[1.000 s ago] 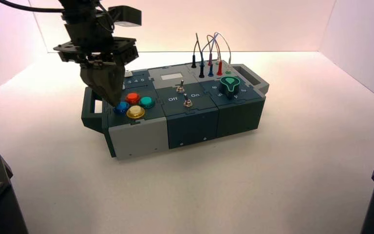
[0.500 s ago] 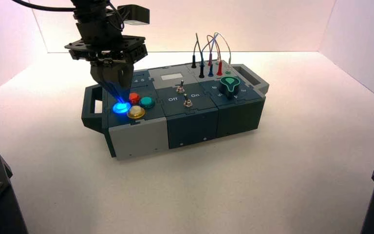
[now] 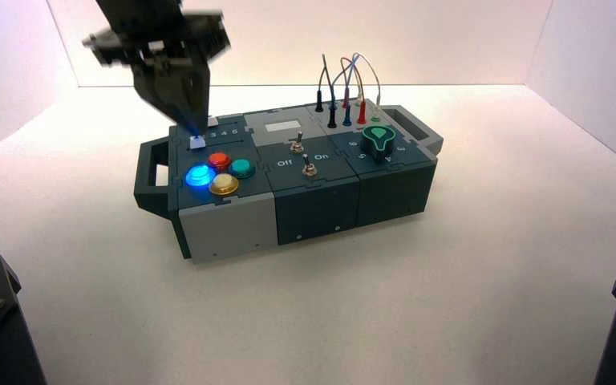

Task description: Push the blue button with the left gripper.

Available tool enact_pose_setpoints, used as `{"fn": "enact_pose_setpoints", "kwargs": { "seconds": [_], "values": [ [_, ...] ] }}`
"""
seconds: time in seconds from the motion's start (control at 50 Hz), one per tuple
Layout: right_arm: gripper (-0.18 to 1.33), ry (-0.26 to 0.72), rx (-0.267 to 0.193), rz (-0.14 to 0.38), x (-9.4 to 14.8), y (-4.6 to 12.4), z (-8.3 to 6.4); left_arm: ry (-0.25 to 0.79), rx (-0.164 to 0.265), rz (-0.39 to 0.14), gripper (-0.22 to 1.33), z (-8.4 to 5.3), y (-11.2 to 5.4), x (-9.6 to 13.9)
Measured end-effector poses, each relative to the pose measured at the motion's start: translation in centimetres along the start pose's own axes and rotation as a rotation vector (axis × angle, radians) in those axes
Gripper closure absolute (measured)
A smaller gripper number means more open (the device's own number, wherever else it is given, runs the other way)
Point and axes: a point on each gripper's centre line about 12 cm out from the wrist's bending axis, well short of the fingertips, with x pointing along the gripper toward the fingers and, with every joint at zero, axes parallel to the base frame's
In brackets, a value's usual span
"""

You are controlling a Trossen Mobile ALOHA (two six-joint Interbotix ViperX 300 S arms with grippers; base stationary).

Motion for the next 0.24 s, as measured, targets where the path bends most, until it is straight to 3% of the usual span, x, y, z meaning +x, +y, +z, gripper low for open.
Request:
{"fn": "enact_pose_setpoints", "kwargs": {
  "seconds": [0.24],
  "values": [
    [1.30, -0.006, 0.001, 0.001, -0.2, 0.0, 0.1, -0.078, 0.008, 0.001, 1.28, 0.2, -0.2, -2.0]
  ]
}}
